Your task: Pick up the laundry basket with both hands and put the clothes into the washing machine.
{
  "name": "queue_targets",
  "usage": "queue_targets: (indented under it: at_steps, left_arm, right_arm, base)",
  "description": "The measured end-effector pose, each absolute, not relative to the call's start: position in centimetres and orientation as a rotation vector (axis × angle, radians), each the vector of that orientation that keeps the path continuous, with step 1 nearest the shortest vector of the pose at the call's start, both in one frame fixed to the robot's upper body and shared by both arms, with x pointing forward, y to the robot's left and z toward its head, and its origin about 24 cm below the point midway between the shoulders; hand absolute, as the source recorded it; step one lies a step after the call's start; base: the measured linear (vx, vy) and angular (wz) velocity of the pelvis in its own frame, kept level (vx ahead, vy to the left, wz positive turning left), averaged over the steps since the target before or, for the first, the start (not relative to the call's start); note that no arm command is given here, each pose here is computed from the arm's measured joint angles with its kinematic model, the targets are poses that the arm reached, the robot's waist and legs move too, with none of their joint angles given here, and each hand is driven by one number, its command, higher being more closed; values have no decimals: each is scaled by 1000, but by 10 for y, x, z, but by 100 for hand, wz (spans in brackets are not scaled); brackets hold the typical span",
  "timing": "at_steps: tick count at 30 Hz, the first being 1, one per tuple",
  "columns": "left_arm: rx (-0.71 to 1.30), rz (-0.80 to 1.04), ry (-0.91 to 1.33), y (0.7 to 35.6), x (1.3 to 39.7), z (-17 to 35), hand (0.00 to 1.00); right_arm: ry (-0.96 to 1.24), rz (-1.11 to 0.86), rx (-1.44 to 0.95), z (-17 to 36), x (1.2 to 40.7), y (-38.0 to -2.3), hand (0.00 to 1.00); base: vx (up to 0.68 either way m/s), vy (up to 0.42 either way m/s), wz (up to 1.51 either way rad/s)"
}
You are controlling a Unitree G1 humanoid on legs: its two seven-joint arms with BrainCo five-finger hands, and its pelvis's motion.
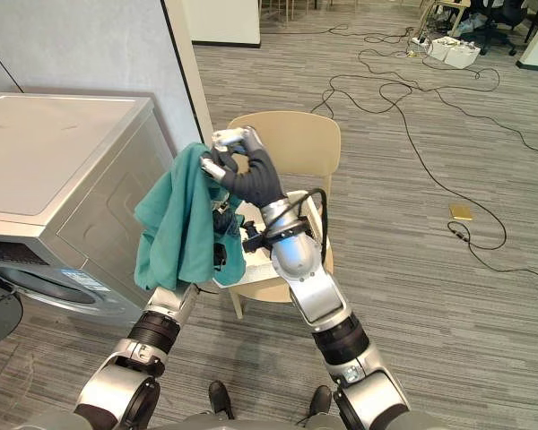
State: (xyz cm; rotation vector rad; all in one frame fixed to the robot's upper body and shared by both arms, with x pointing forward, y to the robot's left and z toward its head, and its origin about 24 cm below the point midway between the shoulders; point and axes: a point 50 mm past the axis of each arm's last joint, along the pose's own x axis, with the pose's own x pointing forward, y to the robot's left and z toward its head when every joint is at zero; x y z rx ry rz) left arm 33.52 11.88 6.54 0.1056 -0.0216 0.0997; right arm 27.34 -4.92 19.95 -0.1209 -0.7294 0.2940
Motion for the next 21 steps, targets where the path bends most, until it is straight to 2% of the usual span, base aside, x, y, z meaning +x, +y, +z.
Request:
queue_targets:
  at_steps: [11,21]
  left_arm:
    - [230,306,-233,151,325,104,100]
    - [164,450,-315,181,310,120,100]
  right_arm:
    - [-495,7,-96,142,271,-110,0]
    - [-134,-176,-155,63,251,-161,0]
  base:
    - [13,-3,-5]
    - [45,-14,-6]
